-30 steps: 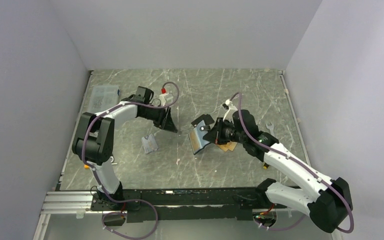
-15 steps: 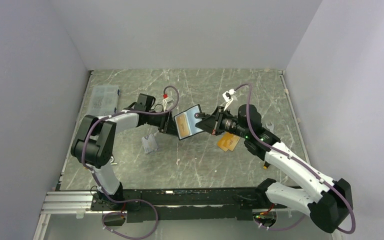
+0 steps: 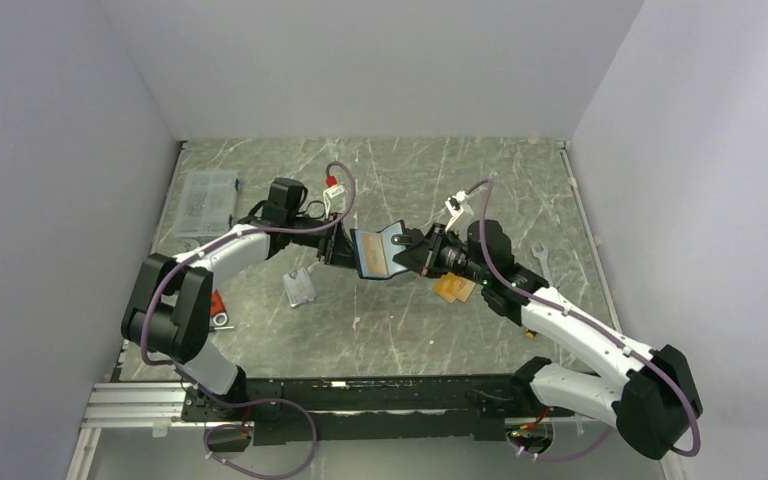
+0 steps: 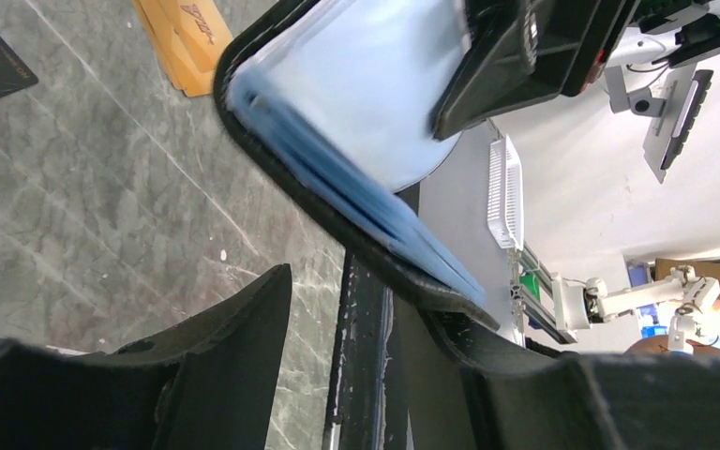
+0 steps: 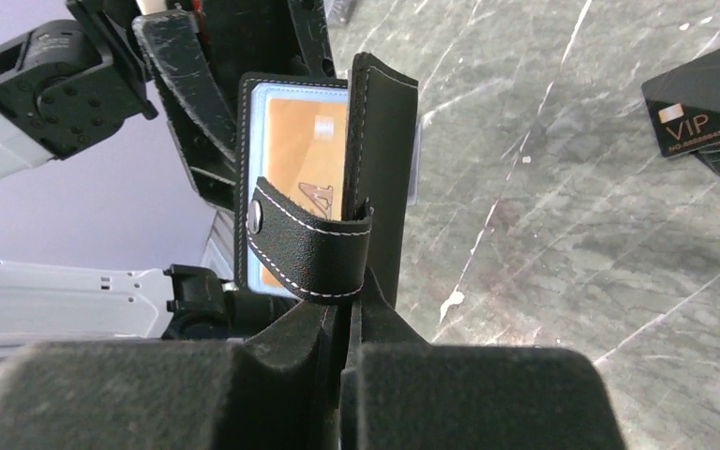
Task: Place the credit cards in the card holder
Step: Place the card holder at the center of the board, then close the arm.
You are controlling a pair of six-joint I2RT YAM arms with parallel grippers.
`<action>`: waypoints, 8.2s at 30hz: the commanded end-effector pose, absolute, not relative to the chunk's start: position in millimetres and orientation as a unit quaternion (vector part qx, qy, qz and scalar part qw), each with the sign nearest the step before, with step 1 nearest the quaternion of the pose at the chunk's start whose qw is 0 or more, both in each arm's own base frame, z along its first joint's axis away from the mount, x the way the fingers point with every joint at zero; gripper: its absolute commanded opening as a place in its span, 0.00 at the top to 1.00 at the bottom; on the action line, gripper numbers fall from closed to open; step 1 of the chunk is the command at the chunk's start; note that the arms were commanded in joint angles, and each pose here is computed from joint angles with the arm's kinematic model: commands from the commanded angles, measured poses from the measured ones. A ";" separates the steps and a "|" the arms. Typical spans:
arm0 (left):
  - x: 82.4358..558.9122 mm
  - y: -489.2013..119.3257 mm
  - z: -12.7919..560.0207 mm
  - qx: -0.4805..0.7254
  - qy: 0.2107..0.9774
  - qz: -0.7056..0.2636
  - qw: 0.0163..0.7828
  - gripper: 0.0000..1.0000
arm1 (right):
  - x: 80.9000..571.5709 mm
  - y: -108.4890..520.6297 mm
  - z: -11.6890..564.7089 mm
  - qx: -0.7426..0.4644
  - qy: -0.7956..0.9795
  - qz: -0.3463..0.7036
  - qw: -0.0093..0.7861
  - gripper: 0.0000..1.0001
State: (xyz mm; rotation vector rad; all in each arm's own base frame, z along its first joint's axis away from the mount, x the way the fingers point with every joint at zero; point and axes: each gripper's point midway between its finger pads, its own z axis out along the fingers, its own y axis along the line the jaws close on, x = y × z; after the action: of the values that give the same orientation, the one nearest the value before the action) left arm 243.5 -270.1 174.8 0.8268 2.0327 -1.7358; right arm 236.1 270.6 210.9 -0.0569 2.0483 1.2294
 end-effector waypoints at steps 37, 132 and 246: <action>243.7 -283.0 24.4 0.400 0.841 -0.359 0.068 0.52 | 215.3 263.2 13.6 0.035 0.905 0.394 0.155 0.45; 310.1 -135.2 209.4 0.459 0.848 -0.095 0.247 0.36 | 235.2 224.3 84.4 0.067 0.878 0.303 0.365 0.06; 196.8 -279.9 22.8 0.809 0.536 -0.147 0.189 0.74 | 251.3 296.0 53.5 -0.040 0.968 0.188 0.159 1.00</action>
State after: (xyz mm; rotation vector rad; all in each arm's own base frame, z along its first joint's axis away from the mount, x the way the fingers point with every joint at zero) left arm 200.3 -285.0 33.3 2.2220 1.5439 -0.4319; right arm 247.4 277.9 48.7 -0.0453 2.7662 0.4670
